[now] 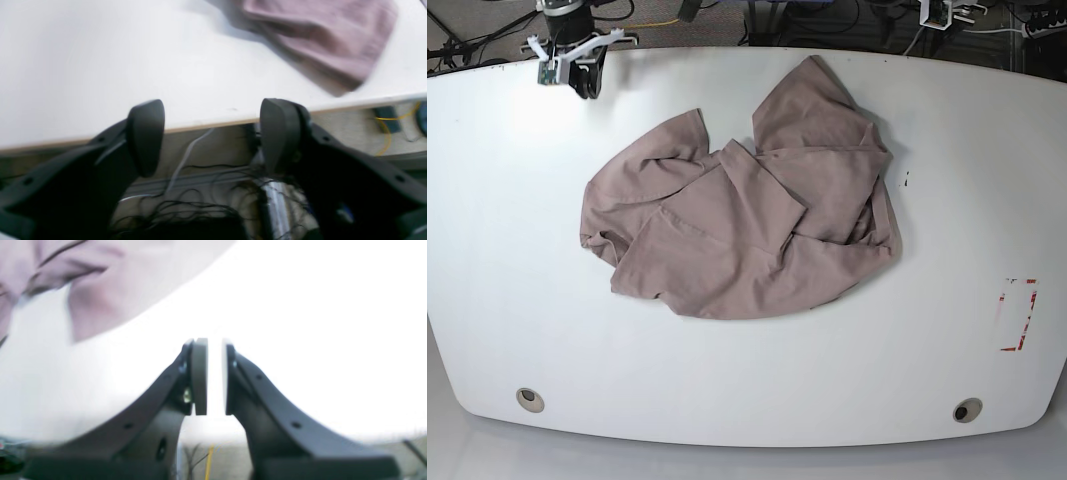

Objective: Fold the T-shirt properly
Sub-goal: 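Lower the right gripper to the shirt edge and pinch the fabric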

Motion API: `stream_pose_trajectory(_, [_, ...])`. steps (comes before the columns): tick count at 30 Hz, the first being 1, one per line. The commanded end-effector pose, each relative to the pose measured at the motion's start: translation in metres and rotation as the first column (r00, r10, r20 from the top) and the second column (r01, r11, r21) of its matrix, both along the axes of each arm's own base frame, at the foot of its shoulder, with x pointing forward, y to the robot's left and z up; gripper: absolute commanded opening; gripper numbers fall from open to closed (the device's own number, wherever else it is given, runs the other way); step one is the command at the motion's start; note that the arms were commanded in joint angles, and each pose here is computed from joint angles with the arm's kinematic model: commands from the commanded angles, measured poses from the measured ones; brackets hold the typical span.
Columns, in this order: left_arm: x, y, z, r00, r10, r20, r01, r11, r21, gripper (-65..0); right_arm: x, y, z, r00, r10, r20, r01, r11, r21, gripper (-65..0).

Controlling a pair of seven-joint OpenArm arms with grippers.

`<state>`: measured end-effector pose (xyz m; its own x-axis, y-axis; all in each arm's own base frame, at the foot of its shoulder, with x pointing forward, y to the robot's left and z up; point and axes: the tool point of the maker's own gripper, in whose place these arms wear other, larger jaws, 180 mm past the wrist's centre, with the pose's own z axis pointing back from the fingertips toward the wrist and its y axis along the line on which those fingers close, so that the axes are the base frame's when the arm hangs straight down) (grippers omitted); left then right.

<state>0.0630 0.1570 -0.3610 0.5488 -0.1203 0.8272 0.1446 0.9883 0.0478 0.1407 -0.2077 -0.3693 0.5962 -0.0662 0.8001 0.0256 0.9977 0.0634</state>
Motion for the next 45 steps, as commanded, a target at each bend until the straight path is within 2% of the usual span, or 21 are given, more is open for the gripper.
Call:
stream_pose_trajectory(1, [0.011,-0.007,0.010,0.998,-0.013,0.057,0.014,1.000,-0.014,-13.1,0.027,0.003,0.014,0.998,0.024,0.061,-0.024,1.000,0.001,-54.5])
stream_pose_trajectory(4, [0.013,-0.013,0.010,0.998,-0.020,0.064,0.022,0.999,-0.030,-7.5,0.048,0.010,0.019,0.994,0.076,0.077,-0.077,0.997,0.007,-46.0])
stream_pose_trajectory(6, [0.020,-0.022,0.011,0.996,-0.030,0.081,0.034,0.998,-0.054,-7.9,0.065,0.010,0.024,0.990,0.106,0.088,-0.106,0.994,-0.007,-39.5])
stream_pose_trajectory(9, [0.025,-0.031,0.012,0.995,-0.040,0.096,0.047,0.996,-0.076,-8.2,0.086,0.007,0.032,0.986,0.140,0.092,-0.138,0.990,-0.027,-33.5])
stream_pose_trajectory(18, [0.034,-0.052,0.004,0.994,-0.076,0.076,0.084,0.990,-0.115,-8.2,0.140,-0.015,0.049,0.984,0.169,0.059,-0.164,0.983,-0.083,-26.5])
stream_pose_trajectory(22, [0.031,-0.056,-0.001,0.995,-0.085,0.045,0.090,0.989,-0.121,-8.2,0.155,-0.034,0.042,0.989,0.143,0.030,-0.141,0.988,-0.067,-26.5])
stream_pose_trajectory(27, [0.045,-0.059,0.003,0.993,-0.092,0.080,0.101,0.987,-0.122,-8.2,0.167,-0.053,0.024,0.987,0.151,-0.048,-0.153,0.987,-0.038,-26.5])
stream_pose_trajectory(33, [0.045,-0.060,0.002,0.992,-0.095,0.079,0.104,0.987,-0.120,-8.2,0.178,-0.054,0.006,0.980,0.183,-0.079,-0.182,0.983,0.011,-26.5])
stream_pose_trajectory(39, [0.045,-0.059,0.002,0.993,-0.093,0.079,0.102,0.988,-0.118,-8.3,0.188,-0.052,-0.017,0.978,0.172,-0.116,-0.160,0.982,0.101,-26.8])
stream_pose_trajectory(45, [0.044,-0.058,0.002,0.993,-0.092,0.078,0.101,0.988,-0.117,-8.3,0.197,-0.041,-0.024,0.983,0.165,-0.078,-0.151,0.976,0.158,-27.0])
